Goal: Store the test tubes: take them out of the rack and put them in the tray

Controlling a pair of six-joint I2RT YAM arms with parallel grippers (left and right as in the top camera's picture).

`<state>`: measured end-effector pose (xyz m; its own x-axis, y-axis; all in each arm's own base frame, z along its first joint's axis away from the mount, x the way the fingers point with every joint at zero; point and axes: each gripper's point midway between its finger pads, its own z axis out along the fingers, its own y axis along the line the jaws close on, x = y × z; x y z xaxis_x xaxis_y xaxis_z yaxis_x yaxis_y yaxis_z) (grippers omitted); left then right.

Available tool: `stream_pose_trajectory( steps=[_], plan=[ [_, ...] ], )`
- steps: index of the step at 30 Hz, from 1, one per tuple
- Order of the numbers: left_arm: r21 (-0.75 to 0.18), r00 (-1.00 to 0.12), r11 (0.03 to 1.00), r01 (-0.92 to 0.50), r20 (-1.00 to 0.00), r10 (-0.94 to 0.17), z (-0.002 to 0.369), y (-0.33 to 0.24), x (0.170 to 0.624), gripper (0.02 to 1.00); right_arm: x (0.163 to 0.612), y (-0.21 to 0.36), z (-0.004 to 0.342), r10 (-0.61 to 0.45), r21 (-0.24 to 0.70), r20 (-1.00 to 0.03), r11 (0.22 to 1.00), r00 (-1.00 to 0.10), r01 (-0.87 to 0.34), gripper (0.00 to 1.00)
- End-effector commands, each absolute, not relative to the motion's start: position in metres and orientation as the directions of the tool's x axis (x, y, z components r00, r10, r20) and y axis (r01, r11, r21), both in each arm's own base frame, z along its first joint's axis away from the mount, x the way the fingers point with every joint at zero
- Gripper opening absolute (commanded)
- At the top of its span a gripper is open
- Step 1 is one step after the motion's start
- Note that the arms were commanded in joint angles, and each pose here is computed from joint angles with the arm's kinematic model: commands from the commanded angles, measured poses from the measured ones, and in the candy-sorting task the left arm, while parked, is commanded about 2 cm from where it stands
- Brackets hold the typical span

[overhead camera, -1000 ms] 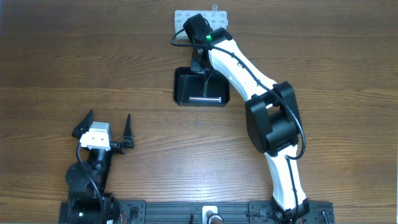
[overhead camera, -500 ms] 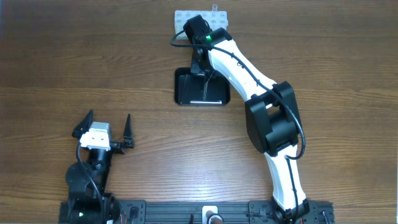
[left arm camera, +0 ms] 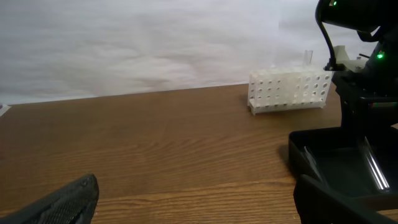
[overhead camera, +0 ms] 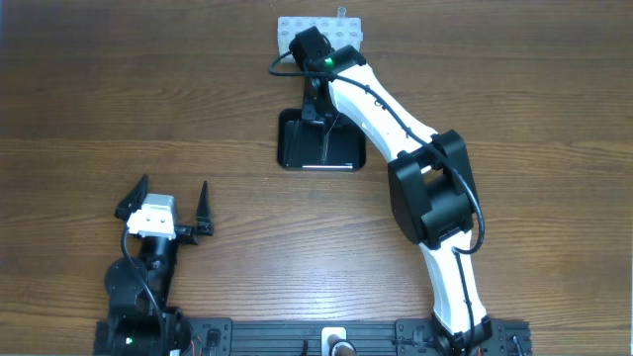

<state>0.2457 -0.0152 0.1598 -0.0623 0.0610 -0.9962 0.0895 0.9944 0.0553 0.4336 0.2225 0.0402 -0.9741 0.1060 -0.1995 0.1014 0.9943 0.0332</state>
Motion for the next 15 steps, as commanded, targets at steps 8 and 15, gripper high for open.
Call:
stream_pose_trajectory(
  steps=[8,15],
  plan=[
    [0.065,-0.059,0.993,0.099,-0.996,0.071,0.1588,-0.0164,0.2454,1.000,0.4301,0.2292,0.0361,0.098,0.038,-0.185,0.995,-0.978,0.092,0.183],
    [0.065,-0.059,0.993,0.099,-0.996,0.071,0.1588,-0.0164,0.2454,1.000,0.4297,0.2300,0.0362,0.098,0.043,-0.182,0.995,-0.978,0.091,0.297]
  ],
)
